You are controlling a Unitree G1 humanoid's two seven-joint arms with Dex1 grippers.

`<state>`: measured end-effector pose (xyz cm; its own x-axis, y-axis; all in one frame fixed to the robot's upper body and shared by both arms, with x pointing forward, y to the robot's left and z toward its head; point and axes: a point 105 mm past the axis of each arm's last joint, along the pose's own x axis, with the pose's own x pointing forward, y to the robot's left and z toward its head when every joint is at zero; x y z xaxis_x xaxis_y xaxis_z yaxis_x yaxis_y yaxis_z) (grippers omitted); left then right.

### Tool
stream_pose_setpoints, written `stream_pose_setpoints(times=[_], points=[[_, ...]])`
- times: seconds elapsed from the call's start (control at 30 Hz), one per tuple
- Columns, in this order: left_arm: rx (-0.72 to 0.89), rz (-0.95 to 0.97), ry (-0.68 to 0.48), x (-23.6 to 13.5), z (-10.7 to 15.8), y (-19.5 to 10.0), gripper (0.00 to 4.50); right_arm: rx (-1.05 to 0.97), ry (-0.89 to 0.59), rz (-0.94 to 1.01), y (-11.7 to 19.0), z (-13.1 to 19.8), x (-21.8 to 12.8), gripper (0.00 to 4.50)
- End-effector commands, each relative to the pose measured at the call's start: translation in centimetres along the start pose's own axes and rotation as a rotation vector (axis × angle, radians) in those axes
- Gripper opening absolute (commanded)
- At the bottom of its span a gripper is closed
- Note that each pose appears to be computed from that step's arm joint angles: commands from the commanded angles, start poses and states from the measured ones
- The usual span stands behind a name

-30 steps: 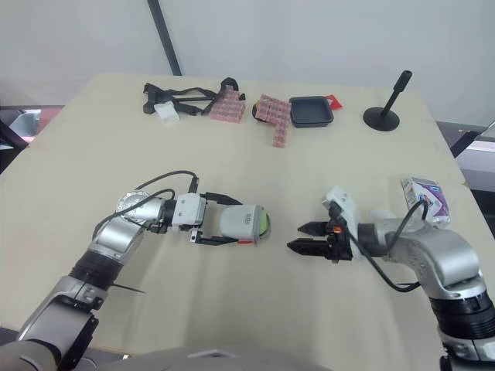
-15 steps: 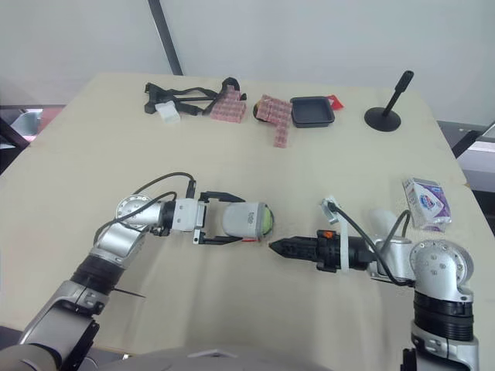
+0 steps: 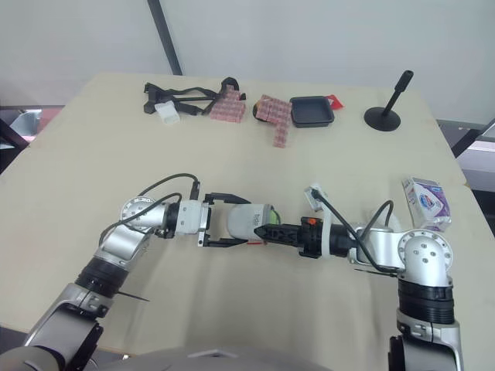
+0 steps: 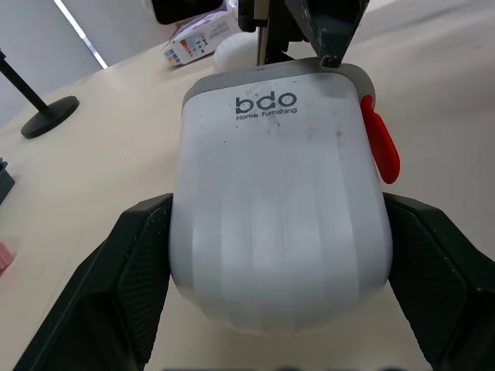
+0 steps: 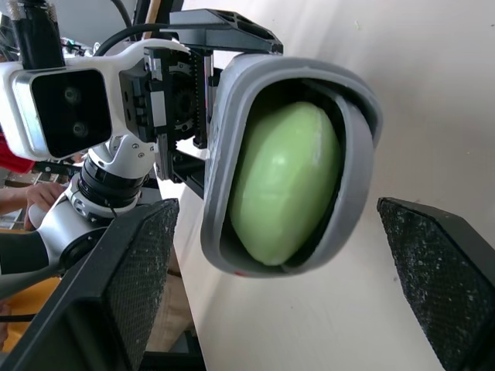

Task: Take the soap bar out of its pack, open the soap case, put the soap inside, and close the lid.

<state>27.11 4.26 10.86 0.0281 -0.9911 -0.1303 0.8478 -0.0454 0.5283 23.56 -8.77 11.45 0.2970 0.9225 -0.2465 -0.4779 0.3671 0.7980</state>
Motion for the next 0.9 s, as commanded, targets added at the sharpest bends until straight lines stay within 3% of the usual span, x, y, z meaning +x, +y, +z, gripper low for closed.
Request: stream_pose_setpoints(times=[0.03, 0.7, 0.9], points=[[0.045, 0.003, -0.034, 0.4, 1.2, 0.5, 3.47, -0.007, -0.033, 0.046, 1.3, 1.0, 0.3, 4.40], [0.057, 0.017, -0.032, 0.7, 1.2, 0.4, 3.47, 0.048, -0.010, 0.048, 2.3, 0.9, 0.3, 4.40], [0.052, 0.030, -0.027, 0.7, 1.1, 0.5, 3.47, 0.036, 0.002, 0.046, 2.3, 0.8, 0.3, 2.55]])
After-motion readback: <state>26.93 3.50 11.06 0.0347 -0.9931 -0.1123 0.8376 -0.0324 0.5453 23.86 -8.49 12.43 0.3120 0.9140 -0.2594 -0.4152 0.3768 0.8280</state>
